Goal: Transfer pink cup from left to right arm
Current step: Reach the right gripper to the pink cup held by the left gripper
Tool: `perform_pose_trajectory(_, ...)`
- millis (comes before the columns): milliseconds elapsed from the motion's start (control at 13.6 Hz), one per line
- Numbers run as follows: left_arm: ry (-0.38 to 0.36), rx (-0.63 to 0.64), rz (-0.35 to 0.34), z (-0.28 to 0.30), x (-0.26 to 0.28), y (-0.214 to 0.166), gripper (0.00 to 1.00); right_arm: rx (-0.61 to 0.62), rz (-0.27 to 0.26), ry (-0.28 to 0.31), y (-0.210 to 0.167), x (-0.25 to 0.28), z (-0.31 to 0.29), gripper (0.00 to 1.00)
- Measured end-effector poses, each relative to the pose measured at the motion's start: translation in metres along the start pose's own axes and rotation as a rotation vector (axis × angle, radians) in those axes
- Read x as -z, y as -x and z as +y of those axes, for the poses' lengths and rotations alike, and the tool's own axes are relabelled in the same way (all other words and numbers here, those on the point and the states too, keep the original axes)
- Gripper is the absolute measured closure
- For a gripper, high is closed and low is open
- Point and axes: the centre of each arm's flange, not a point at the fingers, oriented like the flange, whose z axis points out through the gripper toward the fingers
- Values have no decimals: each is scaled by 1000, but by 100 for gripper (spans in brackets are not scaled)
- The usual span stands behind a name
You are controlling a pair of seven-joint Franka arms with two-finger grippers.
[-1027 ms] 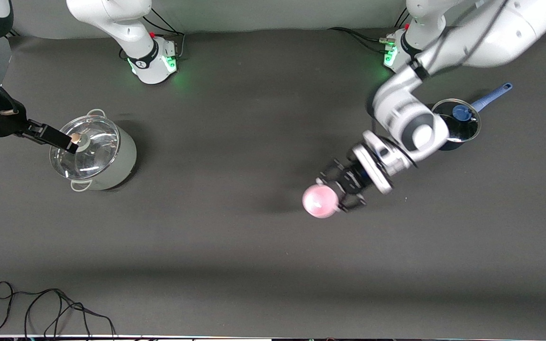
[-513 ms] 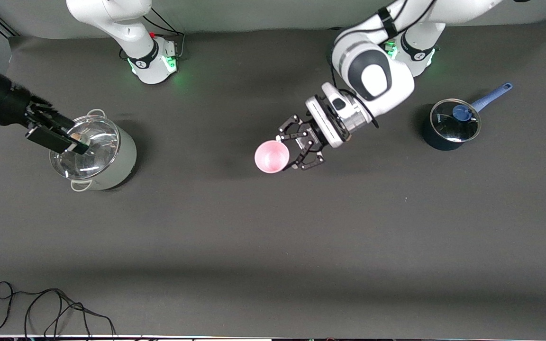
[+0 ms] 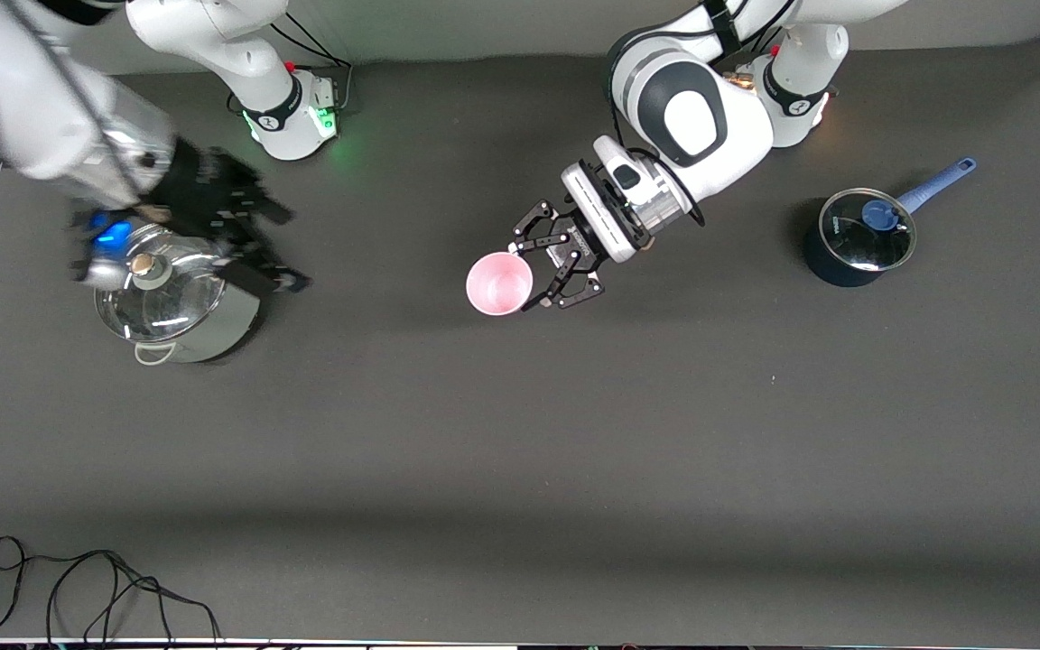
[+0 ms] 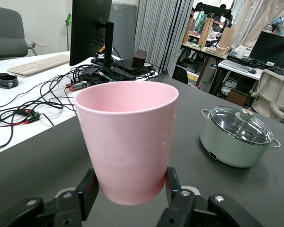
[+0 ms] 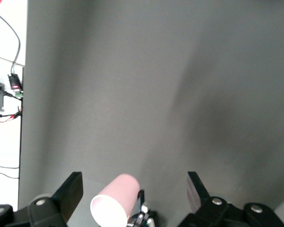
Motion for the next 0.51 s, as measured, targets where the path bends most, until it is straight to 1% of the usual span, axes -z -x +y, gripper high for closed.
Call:
perform_pose_trajectory(220,-2,3,-1,-1,0,0,37,-67,-4,19,49,-27,-10,3)
perform_pose_trajectory(367,-3,4,-1,-1,0,1,37,-52,-7,34,74,-43,-14,3)
perform_pose_trajectory(513,-4,4,-2,-2,0,1,37,-22,-13,65,94,-65,-15,3)
